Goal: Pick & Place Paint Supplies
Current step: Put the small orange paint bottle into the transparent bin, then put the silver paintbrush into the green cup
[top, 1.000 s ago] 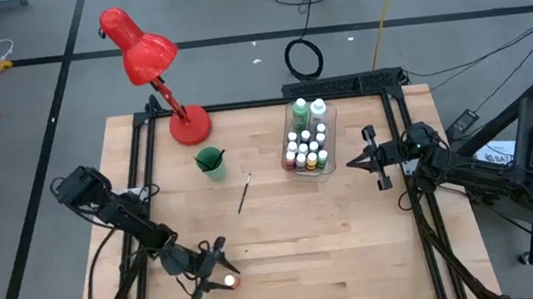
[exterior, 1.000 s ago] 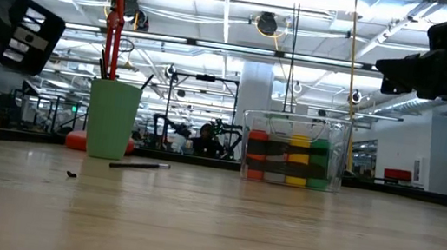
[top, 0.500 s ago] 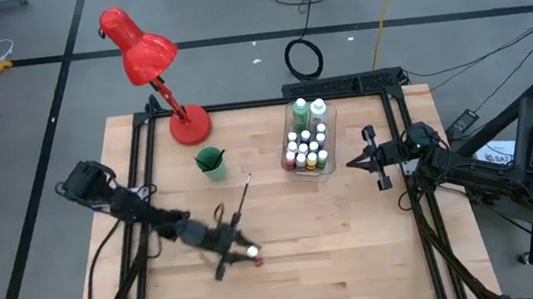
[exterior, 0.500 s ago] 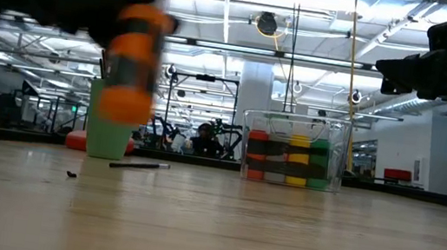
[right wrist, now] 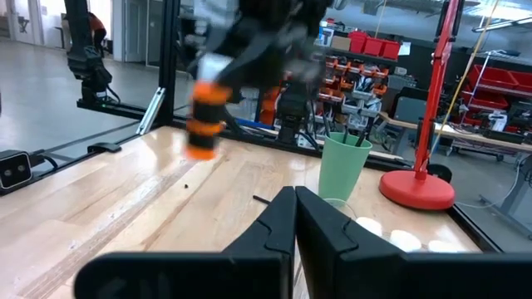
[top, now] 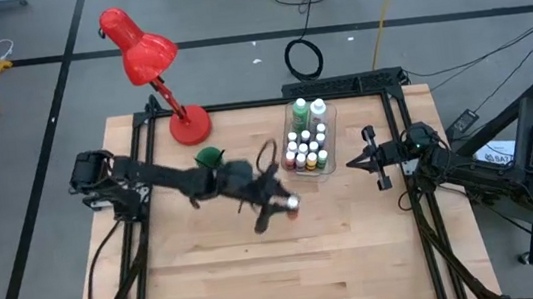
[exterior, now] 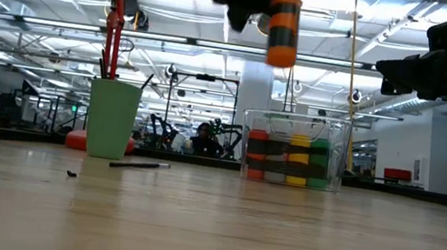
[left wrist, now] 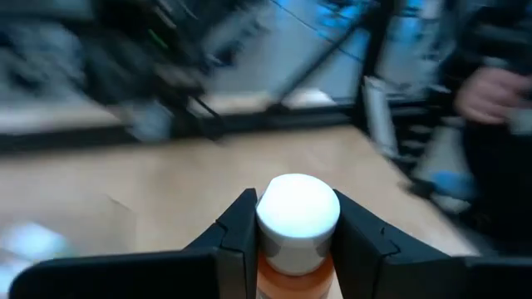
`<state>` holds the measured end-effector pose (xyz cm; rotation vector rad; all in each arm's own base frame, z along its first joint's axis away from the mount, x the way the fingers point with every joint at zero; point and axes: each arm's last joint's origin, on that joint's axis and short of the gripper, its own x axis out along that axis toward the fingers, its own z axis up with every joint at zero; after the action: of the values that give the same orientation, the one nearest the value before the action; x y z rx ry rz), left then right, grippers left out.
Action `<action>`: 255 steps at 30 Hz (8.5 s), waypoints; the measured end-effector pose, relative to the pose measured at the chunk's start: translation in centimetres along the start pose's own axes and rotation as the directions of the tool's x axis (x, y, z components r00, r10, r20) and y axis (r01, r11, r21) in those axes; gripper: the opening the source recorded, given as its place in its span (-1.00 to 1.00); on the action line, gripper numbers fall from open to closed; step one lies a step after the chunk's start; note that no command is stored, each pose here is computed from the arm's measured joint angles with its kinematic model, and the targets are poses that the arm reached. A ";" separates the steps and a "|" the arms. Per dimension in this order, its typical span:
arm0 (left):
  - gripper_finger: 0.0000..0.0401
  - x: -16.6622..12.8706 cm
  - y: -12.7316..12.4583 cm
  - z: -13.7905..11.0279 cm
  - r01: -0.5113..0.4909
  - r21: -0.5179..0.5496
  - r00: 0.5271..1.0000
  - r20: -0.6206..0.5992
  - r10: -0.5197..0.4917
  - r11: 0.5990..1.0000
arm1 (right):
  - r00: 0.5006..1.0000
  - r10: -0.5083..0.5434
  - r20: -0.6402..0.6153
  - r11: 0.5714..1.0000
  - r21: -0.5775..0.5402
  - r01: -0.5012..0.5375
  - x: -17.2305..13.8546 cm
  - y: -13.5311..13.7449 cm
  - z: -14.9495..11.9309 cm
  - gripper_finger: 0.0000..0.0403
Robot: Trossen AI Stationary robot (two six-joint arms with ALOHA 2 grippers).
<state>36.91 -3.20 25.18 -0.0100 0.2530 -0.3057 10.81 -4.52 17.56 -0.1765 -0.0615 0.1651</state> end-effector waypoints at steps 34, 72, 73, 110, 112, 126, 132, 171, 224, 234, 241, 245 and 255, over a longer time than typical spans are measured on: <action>-0.51 -0.9 21.4 -3.1 -0.450 0.004 0.892 0.037 0.450 0.893 | 1.000 0.003 0.006 1.000 -0.014 -0.003 0.0 0.0 0.1 -0.98; 0.37 -1.7 20.2 -2.1 -0.447 -0.035 0.894 -0.058 0.445 0.894 | 1.000 0.004 0.000 1.000 -0.012 -0.004 0.0 0.0 0.0 -0.98; 0.37 -2.4 19.3 -0.8 -0.429 -0.029 0.902 -0.068 0.426 0.903 | 1.000 0.004 0.000 1.000 -0.011 -0.004 0.0 0.0 0.0 -0.98; -0.98 -18.6 -5.4 -10.0 -0.512 -0.092 0.858 -0.009 0.514 0.854 | 0.991 -0.128 -0.050 0.992 -0.009 0.127 0.1 -0.5 -0.5 -0.98; -0.97 -18.1 -5.7 -10.3 -0.500 -0.075 0.866 -0.031 0.500 0.863 | 0.990 -0.126 -0.056 0.992 -0.005 0.126 0.2 -0.5 -0.5 -0.98; -0.97 -9.4 -6.6 -11.4 -0.602 -0.266 0.738 -0.546 0.397 0.753 | 0.991 -0.124 -0.055 0.992 -0.006 0.124 0.2 -0.5 -0.5 -0.98; -0.94 -5.3 -6.2 -10.8 -0.648 -0.178 0.639 -0.656 0.402 0.741 | 0.991 -0.129 -0.023 0.991 -0.035 0.128 0.2 -0.6 -0.2 -0.98; -0.96 -1.5 -1.8 -13.8 -0.669 -0.104 0.422 -0.868 0.261 0.736 | 0.992 -0.126 0.011 0.991 -0.051 0.126 0.2 -0.6 0.2 -0.98; -1.00 -13.1 -6.4 3.7 0.426 0.904 0.043 -0.073 0.996 0.047 | 0.992 -0.125 -0.015 0.992 -0.011 0.125 0.3 -0.6 -0.1 -0.98; -1.00 -16.9 -6.0 -0.4 0.575 0.801 0.032 -0.225 0.974 0.167 | 0.992 -0.125 -0.019 0.992 -0.004 0.125 0.3 -0.6 -0.2 -0.98; -1.00 -17.1 -5.7 -1.4 0.622 0.766 0.009 -0.214 0.977 0.163 | 0.992 -0.123 -0.029 0.989 0.077 0.125 0.3 -0.6 -0.3 -0.98; -1.00 -17.2 -5.7 -1.4 0.626 0.756 0.005 -0.252 0.968 0.193 | 0.993 -0.110 -0.047 0.989 0.095 0.114 0.4 -0.5 -0.5 -0.98; -0.99 -17.3 -5.2 -1.8 0.637 0.698 -0.026 -0.405 0.914 0.327 | 0.998 -0.050 -0.031 0.995 0.089 0.053 0.8 0.2 -0.4 -0.98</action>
<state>18.98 -2.89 27.89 1.7321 1.6879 0.0613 11.58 -4.30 17.22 -0.0877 -0.0300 0.1137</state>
